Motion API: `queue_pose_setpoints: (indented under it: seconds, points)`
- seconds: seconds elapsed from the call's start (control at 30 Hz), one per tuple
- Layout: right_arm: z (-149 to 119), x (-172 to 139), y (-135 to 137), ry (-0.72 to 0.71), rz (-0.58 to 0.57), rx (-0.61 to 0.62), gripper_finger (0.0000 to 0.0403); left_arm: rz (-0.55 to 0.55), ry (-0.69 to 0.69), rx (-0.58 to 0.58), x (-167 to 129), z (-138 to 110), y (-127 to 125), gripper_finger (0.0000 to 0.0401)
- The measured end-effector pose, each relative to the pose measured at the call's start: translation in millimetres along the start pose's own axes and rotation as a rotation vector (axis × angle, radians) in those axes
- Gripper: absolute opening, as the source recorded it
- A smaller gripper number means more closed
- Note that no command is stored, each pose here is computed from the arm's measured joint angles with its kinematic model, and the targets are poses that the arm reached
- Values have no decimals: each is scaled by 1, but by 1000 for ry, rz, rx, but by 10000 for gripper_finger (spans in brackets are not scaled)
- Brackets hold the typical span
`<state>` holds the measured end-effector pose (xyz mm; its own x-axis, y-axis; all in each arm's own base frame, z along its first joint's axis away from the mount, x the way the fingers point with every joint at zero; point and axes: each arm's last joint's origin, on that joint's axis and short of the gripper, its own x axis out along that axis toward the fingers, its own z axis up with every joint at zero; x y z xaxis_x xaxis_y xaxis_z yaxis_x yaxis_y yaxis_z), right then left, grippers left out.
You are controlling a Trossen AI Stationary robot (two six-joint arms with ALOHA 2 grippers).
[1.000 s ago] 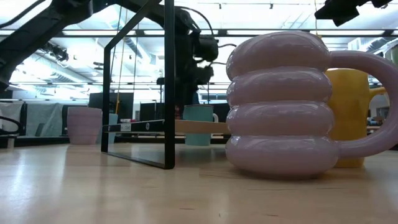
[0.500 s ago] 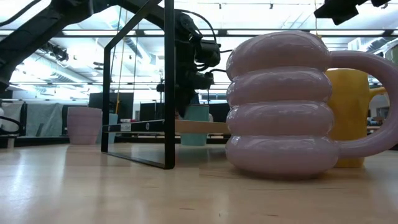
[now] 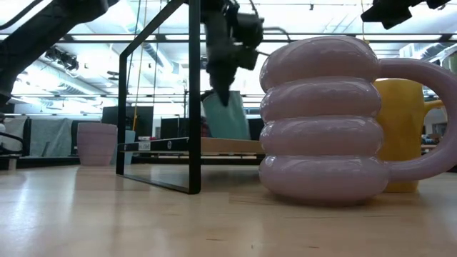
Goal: Place coffee mugs
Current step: Put the blue mug on the shelf
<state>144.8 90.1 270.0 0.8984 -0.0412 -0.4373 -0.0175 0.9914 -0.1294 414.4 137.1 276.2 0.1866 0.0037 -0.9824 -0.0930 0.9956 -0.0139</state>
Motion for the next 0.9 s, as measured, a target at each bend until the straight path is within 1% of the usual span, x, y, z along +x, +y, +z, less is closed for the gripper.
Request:
queue_pose_setpoints:
  seconds: [0.03, 0.1, 0.27, 0.33, 0.5, 0.6, 0.9]
  points:
    - [0, 0, 0, 1, 4, 0, 191, -26, -20, -48, -3, 3, -5, 34]
    - [0, 0, 0, 4, 5, -3, 191, -40, -46, -123, -6, 7, -15, 35]
    - [-1, 0, 0, 8, 8, -29, 191, -35, -48, -239, -7, 10, -28, 36]
    - [-1, 0, 0, 8, 8, -37, 191, -38, -54, -270, -7, 11, -33, 37]
    - [-1, 0, 0, 8, 8, -56, 191, -47, -102, -276, -6, 18, -45, 37]
    - [-1, 0, 0, 8, 8, -60, 191, -54, -96, -281, -6, 18, -50, 38]
    - [0, 0, 0, 4, 6, -52, 191, -59, -146, -284, -6, 23, -56, 38]
